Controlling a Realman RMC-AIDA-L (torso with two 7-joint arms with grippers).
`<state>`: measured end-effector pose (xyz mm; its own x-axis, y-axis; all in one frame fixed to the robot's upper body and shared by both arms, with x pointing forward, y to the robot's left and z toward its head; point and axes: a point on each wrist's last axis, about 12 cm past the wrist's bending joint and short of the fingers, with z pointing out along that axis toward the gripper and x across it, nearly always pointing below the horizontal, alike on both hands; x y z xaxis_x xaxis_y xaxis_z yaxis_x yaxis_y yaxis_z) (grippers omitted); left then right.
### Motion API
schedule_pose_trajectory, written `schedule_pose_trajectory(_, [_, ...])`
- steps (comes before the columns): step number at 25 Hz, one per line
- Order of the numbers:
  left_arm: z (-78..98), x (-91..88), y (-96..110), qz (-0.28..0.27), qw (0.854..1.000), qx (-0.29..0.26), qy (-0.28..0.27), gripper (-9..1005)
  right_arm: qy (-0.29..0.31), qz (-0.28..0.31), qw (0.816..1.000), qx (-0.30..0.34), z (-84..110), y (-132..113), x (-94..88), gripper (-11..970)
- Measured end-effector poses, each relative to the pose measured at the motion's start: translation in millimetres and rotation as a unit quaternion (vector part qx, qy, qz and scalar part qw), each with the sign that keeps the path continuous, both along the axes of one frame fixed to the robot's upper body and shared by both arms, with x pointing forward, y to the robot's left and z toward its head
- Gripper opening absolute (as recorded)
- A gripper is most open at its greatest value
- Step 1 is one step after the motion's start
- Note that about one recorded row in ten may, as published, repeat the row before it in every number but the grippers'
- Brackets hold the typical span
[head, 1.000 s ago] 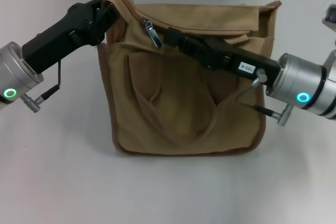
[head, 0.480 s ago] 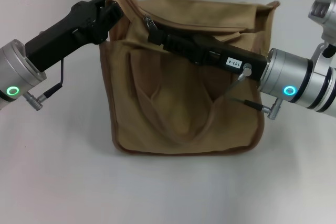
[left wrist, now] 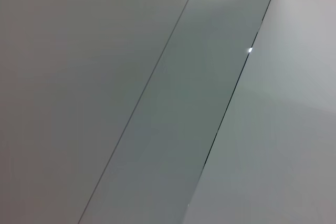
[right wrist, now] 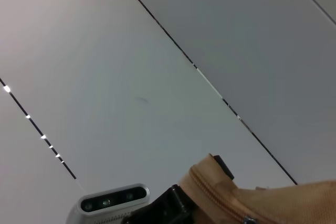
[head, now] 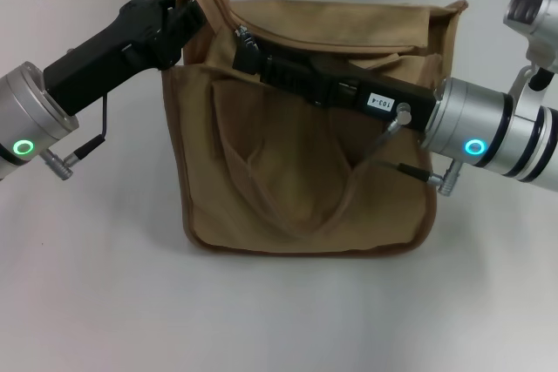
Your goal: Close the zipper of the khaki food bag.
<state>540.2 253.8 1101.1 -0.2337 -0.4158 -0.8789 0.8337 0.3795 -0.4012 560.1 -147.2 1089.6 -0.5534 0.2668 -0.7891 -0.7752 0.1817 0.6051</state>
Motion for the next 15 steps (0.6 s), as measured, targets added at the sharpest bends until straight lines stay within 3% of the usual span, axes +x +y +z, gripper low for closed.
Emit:
schedule_pose_trajectory(13, [1.3, 1.5, -0.8, -0.001, 1.000, 0.000, -0.002, 28, -0.014, -0.003, 1.000, -0.010, 2.0, 2.5, 4.3, 379])
schedule_pose_trajectory(15, [1.4, 1.5, -0.6, -0.001, 1.000, 0.000, -0.002, 28, -0.013, -0.006, 1.000, -0.009, 1.6, 1.7, 4.3, 297])
